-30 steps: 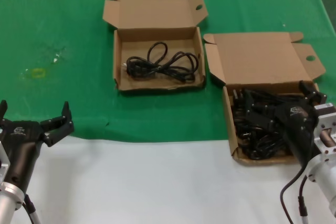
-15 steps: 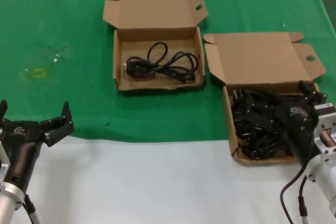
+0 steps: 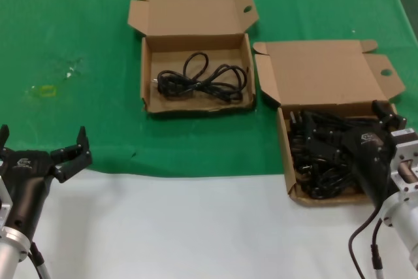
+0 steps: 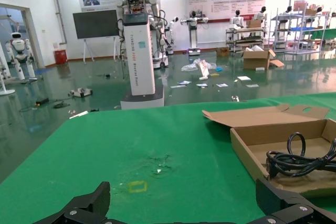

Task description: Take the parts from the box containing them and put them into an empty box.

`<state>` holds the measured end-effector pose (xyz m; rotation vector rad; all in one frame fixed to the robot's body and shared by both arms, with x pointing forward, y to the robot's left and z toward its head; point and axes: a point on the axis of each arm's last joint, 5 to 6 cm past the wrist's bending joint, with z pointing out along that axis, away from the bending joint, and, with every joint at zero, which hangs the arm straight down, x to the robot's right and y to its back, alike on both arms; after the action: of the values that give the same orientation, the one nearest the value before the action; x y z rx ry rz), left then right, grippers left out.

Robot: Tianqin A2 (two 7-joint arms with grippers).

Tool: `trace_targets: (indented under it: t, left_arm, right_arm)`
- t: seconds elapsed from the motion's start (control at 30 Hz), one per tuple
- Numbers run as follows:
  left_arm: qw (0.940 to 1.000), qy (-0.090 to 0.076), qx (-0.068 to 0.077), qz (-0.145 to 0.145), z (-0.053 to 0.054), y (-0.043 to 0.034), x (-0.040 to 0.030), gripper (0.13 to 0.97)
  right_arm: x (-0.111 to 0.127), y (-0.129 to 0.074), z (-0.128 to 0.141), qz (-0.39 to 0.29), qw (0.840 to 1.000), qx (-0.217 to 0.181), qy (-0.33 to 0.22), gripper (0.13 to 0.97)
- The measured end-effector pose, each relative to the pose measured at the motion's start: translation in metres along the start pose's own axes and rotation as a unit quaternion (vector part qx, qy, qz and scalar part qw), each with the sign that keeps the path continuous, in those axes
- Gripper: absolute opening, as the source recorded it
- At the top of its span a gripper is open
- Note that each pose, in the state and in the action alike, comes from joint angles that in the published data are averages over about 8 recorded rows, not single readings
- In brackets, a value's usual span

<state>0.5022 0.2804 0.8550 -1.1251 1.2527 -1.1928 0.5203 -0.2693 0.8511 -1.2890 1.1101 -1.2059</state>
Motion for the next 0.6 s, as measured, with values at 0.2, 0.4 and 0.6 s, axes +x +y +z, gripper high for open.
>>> trace_targets:
  t: [0.2,0.4,0.6]
  left_arm:
    - [1.0,0.0,0.0,0.0,0.0,0.0,0.0,0.966]
    - [1.0,0.0,0.0,0.0,0.0,0.0,0.0,0.966]
    - [1.0,0.0,0.0,0.0,0.0,0.0,0.0,0.966]
  right_arm:
    - [0.0,0.0,0.0,0.0,1.0,0.0,0.0,0.966]
    - [0.0,0.0,0.0,0.0,1.0,0.0,0.0,0.966]
    - [0.0,0.0,0.0,0.0,1.0,0.0,0.0,0.966]
